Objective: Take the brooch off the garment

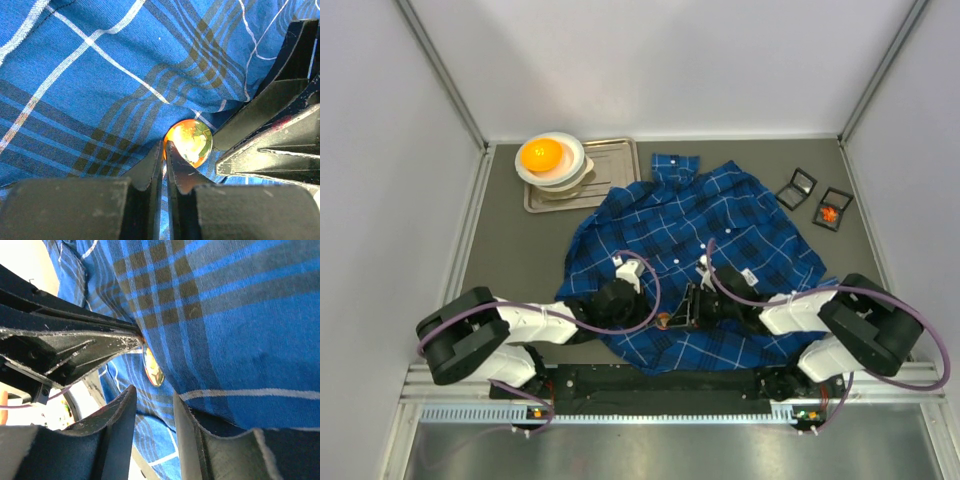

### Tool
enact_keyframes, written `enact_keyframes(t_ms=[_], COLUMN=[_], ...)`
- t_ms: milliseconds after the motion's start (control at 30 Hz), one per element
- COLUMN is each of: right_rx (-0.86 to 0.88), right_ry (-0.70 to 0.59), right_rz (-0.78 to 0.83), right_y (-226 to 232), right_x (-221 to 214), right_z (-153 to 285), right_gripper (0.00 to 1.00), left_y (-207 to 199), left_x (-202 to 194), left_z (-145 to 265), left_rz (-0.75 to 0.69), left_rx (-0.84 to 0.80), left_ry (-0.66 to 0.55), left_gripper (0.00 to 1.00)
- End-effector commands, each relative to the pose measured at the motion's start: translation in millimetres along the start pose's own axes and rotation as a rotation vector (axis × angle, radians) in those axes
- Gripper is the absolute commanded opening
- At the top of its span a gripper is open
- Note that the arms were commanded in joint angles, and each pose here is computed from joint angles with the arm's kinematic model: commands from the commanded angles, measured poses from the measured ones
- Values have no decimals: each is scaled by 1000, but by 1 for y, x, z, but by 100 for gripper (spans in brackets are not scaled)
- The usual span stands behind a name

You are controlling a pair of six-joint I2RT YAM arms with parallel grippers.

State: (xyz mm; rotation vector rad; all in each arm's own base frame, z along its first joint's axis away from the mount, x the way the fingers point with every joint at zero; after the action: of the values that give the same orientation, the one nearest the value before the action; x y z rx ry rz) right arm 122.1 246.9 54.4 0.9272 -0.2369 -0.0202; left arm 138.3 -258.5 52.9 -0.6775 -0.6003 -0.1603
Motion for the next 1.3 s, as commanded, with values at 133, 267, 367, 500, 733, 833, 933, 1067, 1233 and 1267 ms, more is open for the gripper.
enact_keyframes(t_ms=[133, 267, 367, 500, 733, 833, 933, 1067, 1233, 1267], right_rx=[76, 114, 136, 173, 214, 213, 212, 203, 214, 215], right_ry=[-30, -19, -16, -4, -5, -9, -7, -11, -10, -14], right_rz=[40, 37, 43, 34, -7, -26, -42, -63, -67, -65], right_y=[23, 30, 35, 43, 50, 51, 54, 54, 59, 60], right_x=[17, 15, 12, 7, 6, 7, 9, 11, 12, 13], right_z=[-14, -12, -8, -6, -4, -5, -7, -9, -7, -7], right_gripper=[36, 36, 36, 36, 36, 36, 35, 35, 32, 32], left_y=[3, -2, -9, -13, -21, -24, -26, -33, -36, -37], left_x=[-1, 4, 14, 24, 27, 20, 15, 9, 5, 5], left_z=[3, 7, 12, 24, 38, 38, 36, 36, 37, 38], left_rz=[6, -38, -75, -102, -192, -229, -267, -316, -320, -308], left_rx=[-10, 0, -13, -34, -104, -140, -146, -187, -212, -212], left_ry=[-7, 12, -7, -58, -69, -33, -28, -28, -38, -40], left_gripper=[11, 17, 30, 38, 43, 42, 38, 26, 22, 22])
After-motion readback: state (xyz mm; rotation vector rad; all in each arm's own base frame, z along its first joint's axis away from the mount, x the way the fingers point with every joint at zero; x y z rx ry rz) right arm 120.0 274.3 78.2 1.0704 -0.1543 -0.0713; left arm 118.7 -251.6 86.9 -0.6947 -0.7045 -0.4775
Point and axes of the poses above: each gripper's point midway between its finger pads, its own z axis back along the fingers, its own y axis along the line the jaws close on, x = y × z, the point moved 5 cm from there along z, back along the fingers, and after that the axes turned 1 degree about -z, right-handed, at the moved point
